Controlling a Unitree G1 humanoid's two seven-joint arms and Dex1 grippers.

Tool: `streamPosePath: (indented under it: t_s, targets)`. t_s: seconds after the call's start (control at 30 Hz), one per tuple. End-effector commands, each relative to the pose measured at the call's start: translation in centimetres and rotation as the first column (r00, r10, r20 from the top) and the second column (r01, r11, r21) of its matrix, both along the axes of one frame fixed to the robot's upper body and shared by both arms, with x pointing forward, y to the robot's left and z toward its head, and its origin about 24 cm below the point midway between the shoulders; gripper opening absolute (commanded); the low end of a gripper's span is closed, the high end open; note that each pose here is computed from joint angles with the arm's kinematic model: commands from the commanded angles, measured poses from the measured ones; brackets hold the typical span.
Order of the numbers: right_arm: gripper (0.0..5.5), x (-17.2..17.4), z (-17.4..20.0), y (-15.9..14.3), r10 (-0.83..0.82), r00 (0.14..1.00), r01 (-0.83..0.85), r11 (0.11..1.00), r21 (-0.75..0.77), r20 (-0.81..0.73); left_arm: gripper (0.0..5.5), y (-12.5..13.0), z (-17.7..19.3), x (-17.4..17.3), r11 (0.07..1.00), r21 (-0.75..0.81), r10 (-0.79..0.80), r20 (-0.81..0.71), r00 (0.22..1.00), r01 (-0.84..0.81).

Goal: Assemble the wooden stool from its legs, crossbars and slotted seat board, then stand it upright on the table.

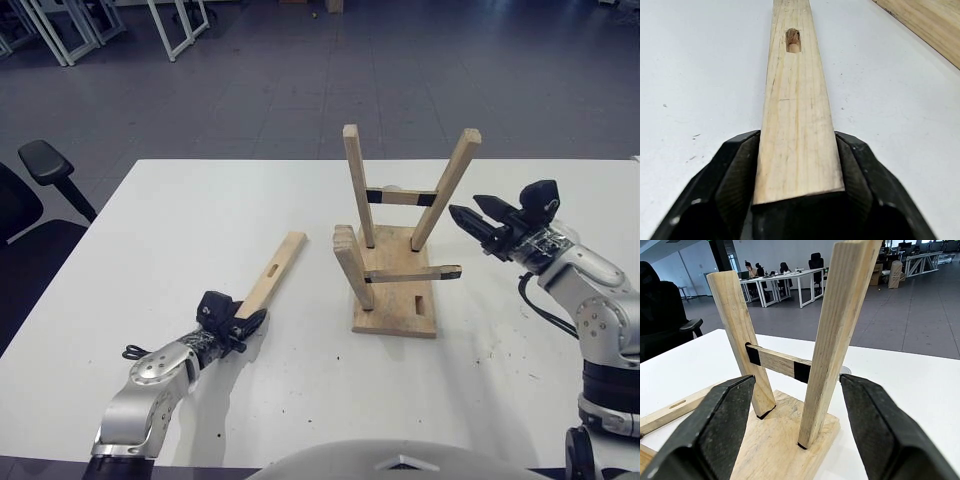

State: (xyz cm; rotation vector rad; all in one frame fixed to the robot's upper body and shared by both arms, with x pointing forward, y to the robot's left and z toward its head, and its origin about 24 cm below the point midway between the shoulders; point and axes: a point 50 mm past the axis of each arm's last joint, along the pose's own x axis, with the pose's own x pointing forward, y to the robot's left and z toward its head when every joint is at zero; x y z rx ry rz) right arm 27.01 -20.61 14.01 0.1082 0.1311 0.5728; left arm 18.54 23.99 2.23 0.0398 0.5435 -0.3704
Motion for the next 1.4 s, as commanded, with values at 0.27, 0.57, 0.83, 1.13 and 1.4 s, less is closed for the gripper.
streamPosePath:
  t_s: [0.27, 0.57, 0.83, 1.13, 1.4]
  targets:
    - [3.3, 0.0, 4.5, 0.6, 0.142, 0.985, -0.164, 0.941, 0.295, 0.095, 2.04, -1.3, 8.8, 6.0, 0.957, -0.286, 0.093, 0.433, 0.897, 0.039]
    - [4.29, -0.8, 7.1, 5.2, 0.518, 0.849, -0.505, 0.735, 0.452, 0.107, 2.04, -6.9, 21.7, 6.7, 0.502, -0.557, -0.325, 0.588, 0.741, 0.662]
    - [4.29, -1.9, 10.4, 7.1, 0.688, 0.695, -0.667, 0.51, 0.544, 0.209, 2.04, -9.4, 21.7, 4.8, 0.394, -0.513, -0.595, 0.49, 0.637, 0.763]
    - [3.68, -2.9, 12.5, 7.8, 0.764, 0.586, -0.759, 0.4, 0.514, 0.27, 2.04, -10.1, 21.2, 4.3, 0.354, -0.51, -0.668, 0.449, 0.594, 0.784]
    - [2.22, -3.2, 11.6, 7.9, 0.795, 0.575, -0.791, 0.478, 0.383, 0.195, 2.04, -10.0, 21.4, 4.4, 0.346, -0.504, -0.665, 0.464, 0.585, 0.792]
